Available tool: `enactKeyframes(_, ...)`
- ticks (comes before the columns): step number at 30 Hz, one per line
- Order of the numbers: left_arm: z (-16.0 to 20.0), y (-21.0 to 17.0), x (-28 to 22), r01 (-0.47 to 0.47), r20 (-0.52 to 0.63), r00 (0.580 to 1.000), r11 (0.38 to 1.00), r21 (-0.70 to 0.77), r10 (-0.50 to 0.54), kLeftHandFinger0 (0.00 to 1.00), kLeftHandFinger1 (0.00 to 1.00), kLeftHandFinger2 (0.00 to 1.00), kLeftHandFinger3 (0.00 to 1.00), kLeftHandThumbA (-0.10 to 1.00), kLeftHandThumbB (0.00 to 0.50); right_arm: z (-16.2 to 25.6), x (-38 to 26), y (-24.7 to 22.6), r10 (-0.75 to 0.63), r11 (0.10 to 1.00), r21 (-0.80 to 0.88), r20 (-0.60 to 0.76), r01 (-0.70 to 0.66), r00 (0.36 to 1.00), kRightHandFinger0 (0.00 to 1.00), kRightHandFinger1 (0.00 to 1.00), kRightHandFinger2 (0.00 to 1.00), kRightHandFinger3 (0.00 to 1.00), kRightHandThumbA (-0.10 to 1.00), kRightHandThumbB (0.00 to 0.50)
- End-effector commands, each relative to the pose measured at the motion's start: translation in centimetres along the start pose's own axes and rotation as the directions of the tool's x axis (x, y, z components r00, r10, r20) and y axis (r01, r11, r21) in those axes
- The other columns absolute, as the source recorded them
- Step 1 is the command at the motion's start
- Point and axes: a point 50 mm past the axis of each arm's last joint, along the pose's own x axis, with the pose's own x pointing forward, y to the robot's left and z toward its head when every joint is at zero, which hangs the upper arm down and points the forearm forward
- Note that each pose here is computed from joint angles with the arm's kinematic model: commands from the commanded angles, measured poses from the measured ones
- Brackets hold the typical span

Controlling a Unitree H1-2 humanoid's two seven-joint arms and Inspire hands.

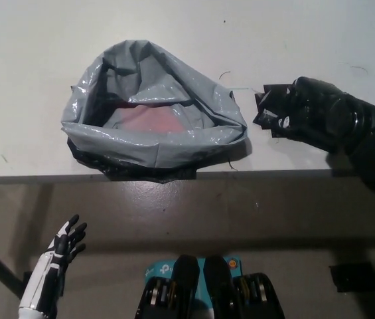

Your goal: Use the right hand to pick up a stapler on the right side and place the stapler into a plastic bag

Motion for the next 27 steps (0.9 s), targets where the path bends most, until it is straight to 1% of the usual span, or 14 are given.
enactKeyframes(1,1.0,0.7,-0.1,0.01,0.026,1.0,1.0,0.004,-0.01,1.0,1.0,1.0,1.0,1.0,0.0,-1.1,-0.3,-3.3,-0.013,0.94,0.34,-0.036,0.025,0.999,0.06,0.45,0.76,0.69,0.36,0.184)
enactKeyframes(2,1.0,0.6,-0.1,0.009,0.027,1.0,1.0,0.009,-0.009,1.0,1.0,1.0,1.0,1.0,0.0,-1.3,-0.3,-3.6,-0.006,0.915,0.403,-0.032,0.019,0.999,0.0,0.37,0.7,0.76,0.33,0.177)
enactKeyframes(4,1.0,0.6,-0.1,0.005,0.033,0.999,1.0,0.016,-0.006,1.0,1.0,1.0,1.0,1.0,0.0,-1.9,-0.5,-3.9,-0.009,0.841,0.54,-0.012,0.015,1.0,0.0,0.32,0.64,0.74,0.27,0.178)
enactKeyframes(5,1.0,0.6,-0.1,0.001,0.042,0.999,1.0,0.024,-0.002,1.0,1.0,1.0,1.0,1.0,0.006,-2.5,-0.6,-4.2,-0.007,0.726,0.688,0.009,-0.001,1.0,0.0,0.31,0.63,0.7,0.27,0.176)
enactKeyframes(6,1.0,0.6,-0.1,0.001,0.043,0.999,1.0,0.024,-0.002,1.0,1.0,1.0,1.0,1.0,0.011,-2.9,-0.7,-4.5,0.011,0.606,0.796,0.012,-0.016,1.0,0.0,0.28,0.61,0.7,0.27,0.197)
enactKeyframes(7,1.0,0.7,0.0,0.003,0.043,0.999,1.0,0.027,-0.004,1.0,1.0,1.0,1.0,1.0,0.011,-3.2,-0.8,-4.8,0.027,0.516,0.855,0.028,-0.038,0.999,0.0,0.25,0.58,0.7,0.29,0.199)
enactKeyframes(8,1.0,0.7,0.1,0.004,0.042,0.999,1.0,0.026,-0.005,1.0,1.0,1.0,1.0,1.0,0.002,-3.4,-0.9,-5.1,0.031,0.462,0.886,0.04,-0.05,0.999,0.0,0.24,0.56,0.67,0.3,0.206)
enactKeyframes(12,1.3,0.8,0.3,0.014,0.033,0.999,1.0,0.007,-0.014,1.0,1.0,1.0,1.0,1.0,0.0,-4.2,-1.4,-6.9,0.024,0.267,0.96,0.078,-0.082,0.997,0.0,0.17,0.53,0.54,0.39,0.173)
enactKeyframes(15,1.3,0.8,0.3,0.011,0.038,0.999,1.0,0.009,-0.011,1.0,1.0,1.0,1.0,1.0,0.0,-4.3,-1.6,-7.8,0.009,0.204,0.974,0.103,-0.103,0.995,0.0,0.16,0.52,0.53,0.4,0.172)
enactKeyframes(16,1.3,0.8,0.4,0.008,0.043,0.999,1.0,0.017,-0.008,1.0,1.0,1.0,1.0,1.0,0.0,-4.1,-1.7,-8.4,0.006,0.162,0.979,0.127,-0.126,0.992,0.0,0.15,0.52,0.54,0.41,0.157)
enactKeyframes(18,1.4,0.8,0.5,0.005,0.048,0.999,1.0,0.02,-0.006,1.0,1.0,1.0,1.0,1.0,0.0,-3.8,-1.8,-9.0,-0.002,0.14,0.979,0.153,-0.151,0.988,0.0,0.15,0.52,0.55,0.46,0.142)
enactKeyframes(21,1.4,0.7,0.6,0.002,0.053,0.999,1.0,0.023,-0.004,1.0,1.0,1.0,1.0,1.0,0.0,-3.5,-1.9,-9.6,-0.018,0.083,0.981,0.18,-0.178,0.984,0.0,0.15,0.53,0.54,0.44,0.122)
enactKeyframes(23,1.3,0.7,0.7,0.003,0.06,0.998,1.0,0.023,-0.004,1.0,1.0,1.0,1.0,1.0,0.0,-3.1,-2.0,-10.1,-0.031,0.048,0.978,0.205,-0.204,0.978,0.0,0.17,0.54,0.56,0.44,0.145)
enactKeyframes(27,1.4,0.7,0.7,0.005,0.062,0.998,1.0,0.021,-0.007,1.0,1.0,1.0,1.0,1.0,0.0,-2.4,-2.0,-10.4,-0.039,-0.013,0.974,0.227,-0.228,0.973,0.0,0.18,0.55,0.58,0.39,0.157)
